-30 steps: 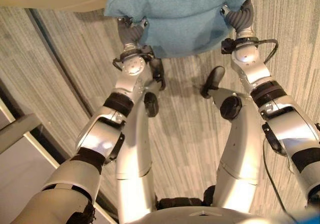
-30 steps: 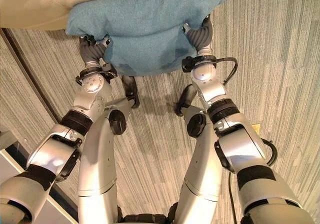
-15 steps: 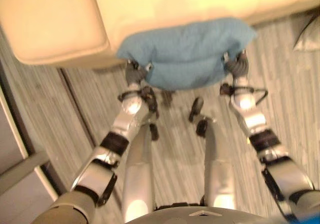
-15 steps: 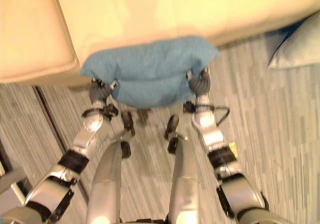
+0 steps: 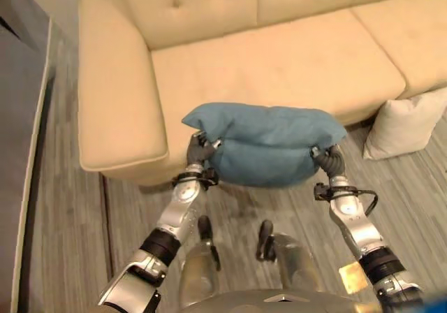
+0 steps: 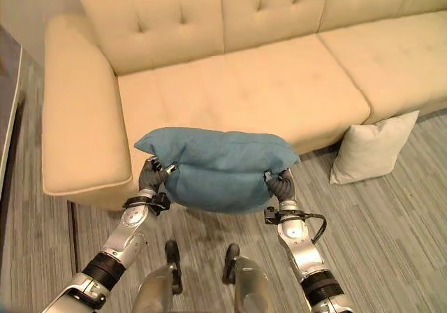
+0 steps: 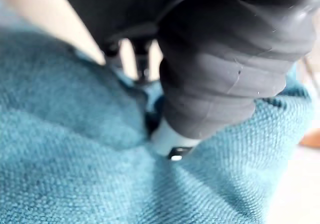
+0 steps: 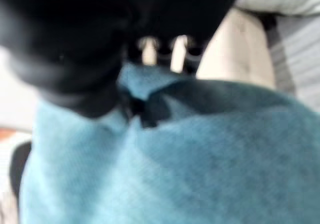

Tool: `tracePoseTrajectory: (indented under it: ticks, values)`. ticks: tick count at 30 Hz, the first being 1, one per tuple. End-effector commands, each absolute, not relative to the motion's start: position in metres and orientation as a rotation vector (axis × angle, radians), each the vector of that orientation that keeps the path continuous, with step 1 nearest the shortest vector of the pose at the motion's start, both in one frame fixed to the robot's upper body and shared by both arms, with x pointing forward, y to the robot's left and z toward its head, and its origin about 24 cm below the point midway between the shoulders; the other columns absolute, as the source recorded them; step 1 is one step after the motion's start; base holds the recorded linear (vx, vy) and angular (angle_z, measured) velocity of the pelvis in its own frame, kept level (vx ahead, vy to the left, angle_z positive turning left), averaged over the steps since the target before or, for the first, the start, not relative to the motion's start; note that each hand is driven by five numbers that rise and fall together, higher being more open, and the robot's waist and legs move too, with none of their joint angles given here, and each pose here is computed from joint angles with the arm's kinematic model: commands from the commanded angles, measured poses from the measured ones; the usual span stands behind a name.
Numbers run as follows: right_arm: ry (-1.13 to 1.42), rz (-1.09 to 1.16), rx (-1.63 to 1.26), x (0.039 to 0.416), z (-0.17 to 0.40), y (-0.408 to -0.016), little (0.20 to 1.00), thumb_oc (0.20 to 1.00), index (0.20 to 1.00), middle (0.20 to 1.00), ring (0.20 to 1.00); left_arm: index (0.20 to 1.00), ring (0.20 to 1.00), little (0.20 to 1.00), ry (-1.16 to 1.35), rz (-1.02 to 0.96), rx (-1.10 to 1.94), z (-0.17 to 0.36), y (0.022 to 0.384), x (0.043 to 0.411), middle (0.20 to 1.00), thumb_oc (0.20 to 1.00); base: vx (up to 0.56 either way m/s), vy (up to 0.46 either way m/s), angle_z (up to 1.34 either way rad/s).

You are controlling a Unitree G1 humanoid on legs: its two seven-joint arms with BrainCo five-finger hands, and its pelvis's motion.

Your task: Pick up all the scattered cushions and arrange them neatly on the sofa.

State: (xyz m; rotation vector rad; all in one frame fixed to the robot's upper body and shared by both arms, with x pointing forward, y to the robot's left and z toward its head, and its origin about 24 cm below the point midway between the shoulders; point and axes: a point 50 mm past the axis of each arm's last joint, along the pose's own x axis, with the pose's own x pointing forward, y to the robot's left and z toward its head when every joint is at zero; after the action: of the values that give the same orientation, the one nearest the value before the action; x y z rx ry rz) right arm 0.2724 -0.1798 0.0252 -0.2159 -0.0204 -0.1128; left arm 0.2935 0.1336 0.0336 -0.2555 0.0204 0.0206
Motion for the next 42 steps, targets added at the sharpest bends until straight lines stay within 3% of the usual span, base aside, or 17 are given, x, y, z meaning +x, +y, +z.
tracePoseTrajectory:
  ticks: [1, 11, 22, 33, 42]
  values:
    - [-0.239, 0.019, -0.198, 0.282, 0.064, -0.151, 0.200, 0.200, 0.200, 0.200, 0.200, 0.200, 0.200, 0.200, -0.176, -0.215, -0.313, 0.075, 0.089, 0.294, 0.200, 0.200, 0.20, 0.051, -0.23]
    - [-0.193, 0.052, -0.211, 0.273, 0.053, -0.145, 0.200, 0.200, 0.200, 0.200, 0.200, 0.200, 0.200, 0.200, -0.076, -0.177, -0.318, 0.048, 0.100, 0.275, 0.200, 0.200, 0.20, 0.168, -0.53]
    - [-0.241, 0.072, -0.219, 0.282, 0.066, -0.136, 0.200, 0.200, 0.200, 0.200, 0.200, 0.200, 0.200, 0.200, -0.092, -0.161, -0.284, 0.051, 0.108, 0.279, 0.200, 0.200, 0.19, 0.042, -0.24]
    - [-0.223, -0.003, -0.200, 0.275, 0.063, -0.157, 0.200, 0.200, 0.200, 0.200, 0.200, 0.200, 0.200, 0.200, -0.059, -0.221, -0.359, 0.048, 0.090, 0.278, 0.200, 0.200, 0.24, -0.188, 0.72]
    - [-0.214, 0.018, -0.169, 0.272, 0.059, -0.150, 0.200, 0.200, 0.200, 0.200, 0.200, 0.200, 0.200, 0.200, -0.038, -0.196, -0.334, 0.042, 0.101, 0.273, 0.200, 0.200, 0.23, 0.033, 0.24]
